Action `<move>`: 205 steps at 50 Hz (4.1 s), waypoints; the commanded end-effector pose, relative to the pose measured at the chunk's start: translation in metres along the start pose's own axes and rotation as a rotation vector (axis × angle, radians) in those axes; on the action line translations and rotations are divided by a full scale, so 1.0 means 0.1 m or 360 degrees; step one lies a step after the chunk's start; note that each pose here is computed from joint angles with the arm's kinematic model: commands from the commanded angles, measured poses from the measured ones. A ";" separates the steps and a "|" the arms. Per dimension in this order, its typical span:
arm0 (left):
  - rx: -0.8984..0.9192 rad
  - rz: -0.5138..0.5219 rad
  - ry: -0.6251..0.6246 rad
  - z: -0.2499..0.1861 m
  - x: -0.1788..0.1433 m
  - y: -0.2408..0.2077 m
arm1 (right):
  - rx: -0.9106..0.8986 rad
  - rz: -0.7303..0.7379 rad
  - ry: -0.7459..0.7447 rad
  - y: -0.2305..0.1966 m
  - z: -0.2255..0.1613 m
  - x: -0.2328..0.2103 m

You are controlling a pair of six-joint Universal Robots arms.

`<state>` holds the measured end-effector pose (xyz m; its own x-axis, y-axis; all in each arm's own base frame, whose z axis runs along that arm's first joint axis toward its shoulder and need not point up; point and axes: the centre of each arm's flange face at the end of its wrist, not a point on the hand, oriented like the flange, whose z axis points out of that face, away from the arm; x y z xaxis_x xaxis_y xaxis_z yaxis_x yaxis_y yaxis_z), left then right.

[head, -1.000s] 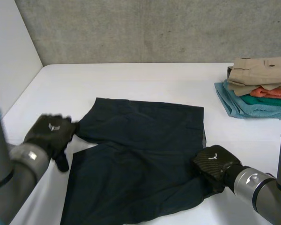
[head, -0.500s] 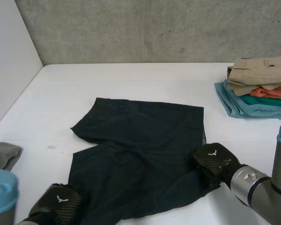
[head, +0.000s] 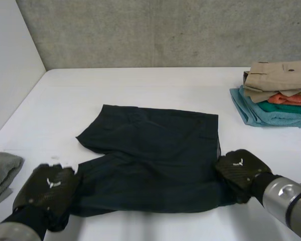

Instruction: Fold the laundry.

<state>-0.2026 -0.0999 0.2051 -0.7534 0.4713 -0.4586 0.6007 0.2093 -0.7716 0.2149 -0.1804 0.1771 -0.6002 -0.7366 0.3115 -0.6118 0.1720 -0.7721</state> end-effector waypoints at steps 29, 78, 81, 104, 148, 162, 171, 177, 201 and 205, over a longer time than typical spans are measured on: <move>0.0543 0.0320 -0.0281 1.61 0.17 -0.92 | -0.0086 -0.0440 0.0395 -0.25 0.40 0.55; 0.0459 -0.0202 -0.0104 1.53 0.17 -0.63 | 0.0084 0.0422 0.0149 0.19 0.42 0.43; 0.0386 -0.0274 -0.0053 1.48 0.21 -0.54 | 0.0117 0.0394 0.0163 0.24 0.46 0.39; 0.0364 -0.0299 -0.0067 1.42 0.18 -0.52 | -0.0021 -0.0028 0.0461 0.41 0.32 0.71; 0.0741 -0.0383 -0.0122 1.16 -0.04 -1.19 | 0.0775 0.0064 -0.0117 -1.01 0.32 -0.17; 0.0859 -0.0268 0.0370 1.13 0.77 -1.31 | 0.0535 0.0480 0.0036 -0.73 0.34 0.39; 0.0674 -0.0232 0.0550 1.38 1.12 -1.17 | 0.0384 0.0561 -0.0014 -0.51 0.58 0.34; 0.0371 -0.0184 0.0556 1.54 1.18 -0.94 | 0.0290 0.0584 -0.0066 -0.36 0.77 0.27; 0.0139 0.0000 0.0419 1.46 1.13 -0.72 | 0.0089 0.0224 0.0031 -0.09 1.04 0.17; 0.0255 -0.0049 0.0390 1.31 0.99 -0.95 | 0.0186 0.0204 0.0064 -0.24 0.90 0.21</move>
<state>-0.3682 -0.1882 0.1407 -0.6513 0.6789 -0.3390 0.5733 0.1476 -0.8059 0.2634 -0.2641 0.1315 -0.6956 -0.6930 0.1895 -0.4767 0.2479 -0.8434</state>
